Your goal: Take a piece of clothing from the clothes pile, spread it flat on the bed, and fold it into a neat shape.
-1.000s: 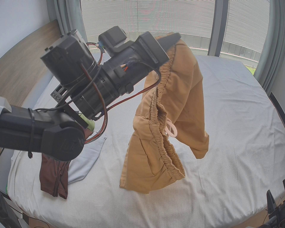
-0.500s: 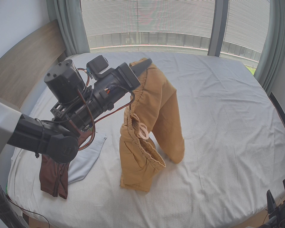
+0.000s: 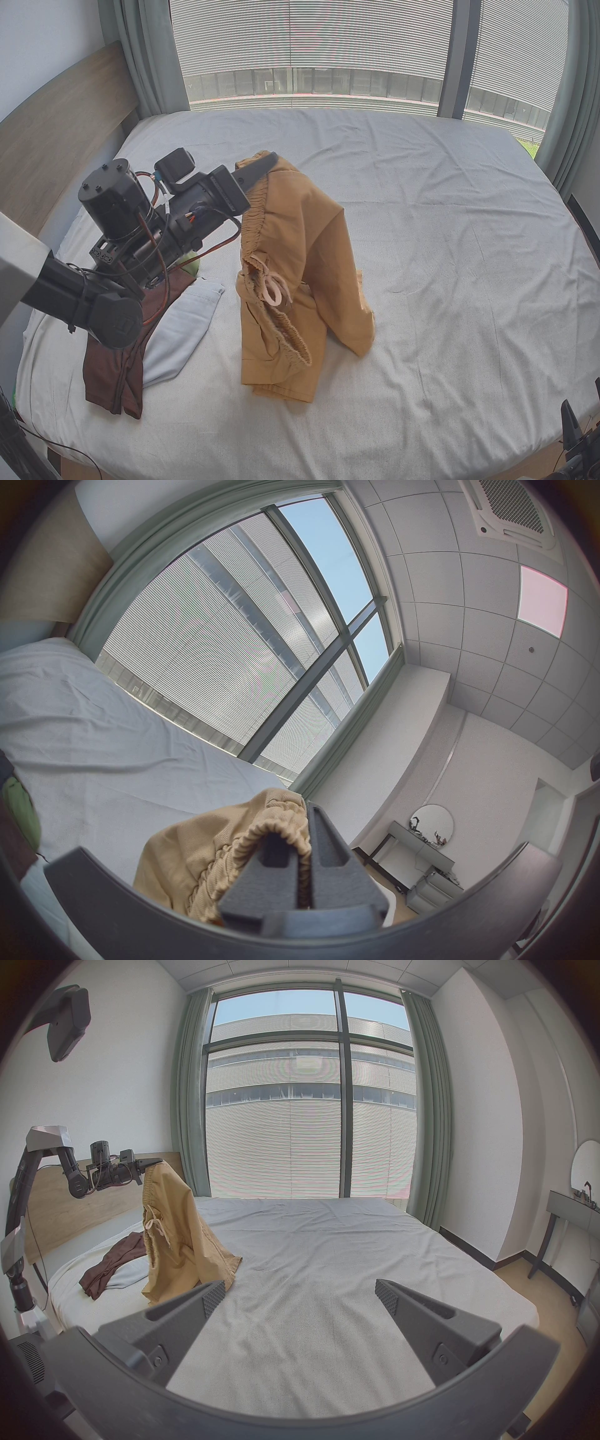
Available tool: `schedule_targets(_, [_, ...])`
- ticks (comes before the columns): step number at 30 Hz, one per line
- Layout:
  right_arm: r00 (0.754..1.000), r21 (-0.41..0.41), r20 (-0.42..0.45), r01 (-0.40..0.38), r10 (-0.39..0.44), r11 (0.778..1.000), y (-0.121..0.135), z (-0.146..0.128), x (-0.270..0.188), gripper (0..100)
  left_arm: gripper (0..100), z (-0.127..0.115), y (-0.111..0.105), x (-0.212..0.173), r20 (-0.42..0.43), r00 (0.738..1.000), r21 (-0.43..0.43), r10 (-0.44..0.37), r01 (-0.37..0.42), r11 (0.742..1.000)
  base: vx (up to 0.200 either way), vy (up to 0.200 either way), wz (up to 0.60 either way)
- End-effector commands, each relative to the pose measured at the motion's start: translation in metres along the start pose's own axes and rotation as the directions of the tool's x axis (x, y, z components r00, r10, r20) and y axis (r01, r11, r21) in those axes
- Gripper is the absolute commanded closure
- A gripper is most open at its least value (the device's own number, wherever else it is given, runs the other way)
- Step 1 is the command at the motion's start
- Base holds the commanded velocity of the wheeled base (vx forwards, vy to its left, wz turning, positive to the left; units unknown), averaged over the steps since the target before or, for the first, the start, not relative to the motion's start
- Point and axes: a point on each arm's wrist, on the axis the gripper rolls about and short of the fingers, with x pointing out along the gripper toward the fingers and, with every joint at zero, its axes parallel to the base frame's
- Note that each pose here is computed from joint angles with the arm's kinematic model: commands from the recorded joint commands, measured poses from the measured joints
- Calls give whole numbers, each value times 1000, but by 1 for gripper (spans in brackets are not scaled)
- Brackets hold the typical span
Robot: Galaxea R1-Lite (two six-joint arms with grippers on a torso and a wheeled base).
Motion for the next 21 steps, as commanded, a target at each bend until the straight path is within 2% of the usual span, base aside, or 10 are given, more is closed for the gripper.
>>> schedule_targets(1, [1000,-1,-1,0,0,1000,0,-5,0,0,100,3,13,-7,3,999,14,39,-39,999,0,0,0])
schedule_targets(16, [1000,-2,-2,-1,1,1000,0,-5,0,0,100,2,24,-8,9,998,52,56,-56,997,0,0,0])
schedule_targets(21, [1000,-2,-2,-4,4,1000,0,-5,0,0,100,11,30,-13,47,998,84,51,-55,995,0,0,0])
